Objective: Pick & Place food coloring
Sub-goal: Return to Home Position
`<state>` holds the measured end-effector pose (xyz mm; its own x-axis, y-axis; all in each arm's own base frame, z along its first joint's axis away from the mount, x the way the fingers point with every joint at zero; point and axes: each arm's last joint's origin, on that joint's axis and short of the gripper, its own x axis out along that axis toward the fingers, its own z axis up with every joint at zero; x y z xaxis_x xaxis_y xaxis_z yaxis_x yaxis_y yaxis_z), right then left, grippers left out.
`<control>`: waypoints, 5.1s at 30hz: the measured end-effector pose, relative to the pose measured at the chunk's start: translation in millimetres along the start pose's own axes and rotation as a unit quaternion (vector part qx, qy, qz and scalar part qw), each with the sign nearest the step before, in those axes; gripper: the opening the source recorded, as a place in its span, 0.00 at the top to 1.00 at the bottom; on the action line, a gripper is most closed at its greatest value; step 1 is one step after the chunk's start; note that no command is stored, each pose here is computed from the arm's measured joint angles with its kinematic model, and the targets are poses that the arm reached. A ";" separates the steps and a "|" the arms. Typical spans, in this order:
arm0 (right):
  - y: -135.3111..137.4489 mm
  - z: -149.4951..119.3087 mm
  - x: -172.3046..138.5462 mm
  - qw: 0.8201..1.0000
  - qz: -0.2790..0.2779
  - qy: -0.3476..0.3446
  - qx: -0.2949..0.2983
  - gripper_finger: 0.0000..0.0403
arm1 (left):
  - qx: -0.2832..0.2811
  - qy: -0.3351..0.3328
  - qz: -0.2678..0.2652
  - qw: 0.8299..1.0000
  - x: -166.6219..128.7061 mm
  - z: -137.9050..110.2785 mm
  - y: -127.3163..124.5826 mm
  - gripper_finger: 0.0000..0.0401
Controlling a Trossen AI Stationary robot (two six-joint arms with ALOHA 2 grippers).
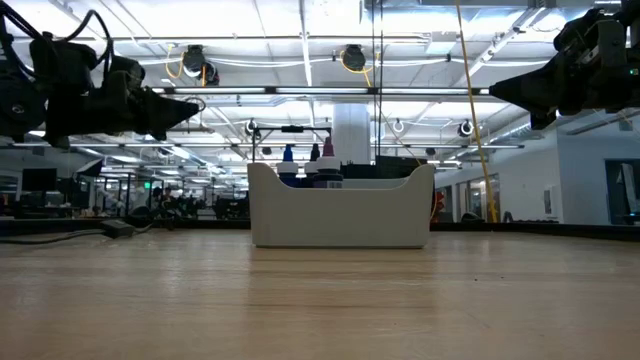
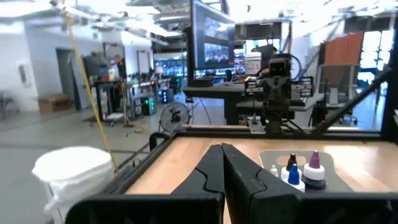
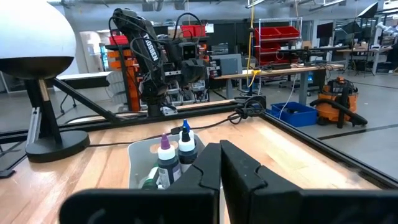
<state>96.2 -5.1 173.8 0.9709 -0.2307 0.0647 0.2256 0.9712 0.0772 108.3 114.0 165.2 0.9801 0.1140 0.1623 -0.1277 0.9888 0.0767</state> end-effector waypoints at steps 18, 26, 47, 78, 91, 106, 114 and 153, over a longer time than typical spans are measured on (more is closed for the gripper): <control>0.9 -0.1 0.0 1.000 0.016 0.001 -0.012 1.00 | -0.033 0.024 -0.101 0.994 120.0 96.2 -29.1 1.00; 2.3 -0.5 -0.1 0.999 0.040 0.003 -0.027 1.00 | 0.093 0.099 -0.145 0.980 99.9 189.6 -97.8 1.00; 3.9 0.8 -0.3 0.998 0.065 -0.002 -0.011 1.00 | 0.068 0.014 -0.169 0.983 -10.0 71.2 -113.8 1.00; 1.2 -3.6 0.3 0.998 0.050 0.020 -0.029 1.00 | 0.083 0.100 -0.152 0.980 -22.5 16.2 -111.8 1.00; 1.3 -2.2 0.4 0.998 0.051 0.012 -0.037 1.00 | 0.010 0.127 -0.139 0.982 -20.4 13.3 -111.8 0.90; 1.3 -2.0 0.4 0.998 0.051 0.012 -0.025 1.00 | 0.010 0.118 -0.134 0.984 -19.9 14.7 -111.5 0.90; 1.4 -1.9 0.4 0.998 0.051 0.011 -0.025 1.00 | 0.010 0.118 -0.134 0.984 -19.9 14.7 -111.4 0.90; 1.3 -1.9 0.4 0.998 0.051 0.011 -0.025 1.00 | 0.011 0.117 -0.134 0.984 -19.8 15.0 -111.4 0.90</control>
<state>97.1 -3.8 172.0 0.9904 -0.1297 0.0476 0.1288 0.9914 0.0209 100.8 0.1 168.3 0.9867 -0.1295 -0.0982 0.1398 0.9844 0.1068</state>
